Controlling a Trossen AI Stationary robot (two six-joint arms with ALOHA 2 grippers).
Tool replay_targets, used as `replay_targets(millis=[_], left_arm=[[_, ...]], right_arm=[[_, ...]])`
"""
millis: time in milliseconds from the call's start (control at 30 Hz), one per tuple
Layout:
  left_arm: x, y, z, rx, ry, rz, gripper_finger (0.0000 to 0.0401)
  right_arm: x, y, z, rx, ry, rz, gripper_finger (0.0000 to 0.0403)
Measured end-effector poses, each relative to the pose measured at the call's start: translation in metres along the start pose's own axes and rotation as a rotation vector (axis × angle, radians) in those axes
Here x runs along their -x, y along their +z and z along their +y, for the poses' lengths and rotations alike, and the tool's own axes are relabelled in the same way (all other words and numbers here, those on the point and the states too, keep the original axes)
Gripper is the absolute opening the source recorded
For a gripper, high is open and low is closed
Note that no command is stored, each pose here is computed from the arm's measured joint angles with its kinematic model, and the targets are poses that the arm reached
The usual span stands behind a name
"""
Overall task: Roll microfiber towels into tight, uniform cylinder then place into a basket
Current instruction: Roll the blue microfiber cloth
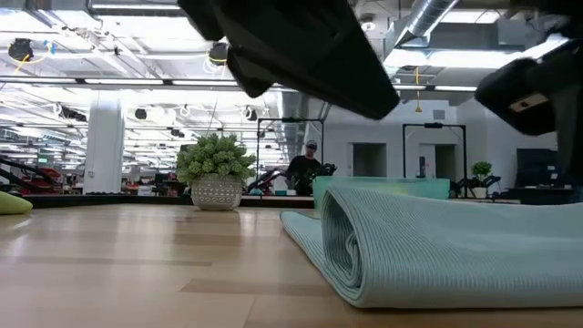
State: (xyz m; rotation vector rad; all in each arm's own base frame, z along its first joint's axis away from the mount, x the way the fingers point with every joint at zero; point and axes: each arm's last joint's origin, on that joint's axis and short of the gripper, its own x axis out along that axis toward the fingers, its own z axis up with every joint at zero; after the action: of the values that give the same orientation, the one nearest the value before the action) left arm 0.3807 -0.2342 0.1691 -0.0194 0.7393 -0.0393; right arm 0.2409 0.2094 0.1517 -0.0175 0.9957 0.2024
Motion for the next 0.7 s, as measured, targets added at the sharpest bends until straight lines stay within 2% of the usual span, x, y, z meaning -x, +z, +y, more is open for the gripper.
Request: replay_targets(millis=[233,400,567,700], left_arm=[[-0.011,-0.023,0.014,0.067,0.023,0.035,0.0000],[-0.013,-0.026,0.019,0.098,-0.032,0.087,0.0000],[-0.009,-0.028,0.016,0.101,-0.025,0.125,0.0000],[0.003,-0.012,0.009,0.100,0.015,0.039,0.0000]], right_arm=[[0.000,0.000,0.000,0.000,0.006,0.004,0.0088],[0.000,-0.001,0.000,-0.004,-0.001,0.015,0.0087],[0.023,0.002,0.011,-0.016,-0.030,0.000,0.0074],[0.032,-0.005,0.023,0.031,-0.039,-0.027,0.0058]])
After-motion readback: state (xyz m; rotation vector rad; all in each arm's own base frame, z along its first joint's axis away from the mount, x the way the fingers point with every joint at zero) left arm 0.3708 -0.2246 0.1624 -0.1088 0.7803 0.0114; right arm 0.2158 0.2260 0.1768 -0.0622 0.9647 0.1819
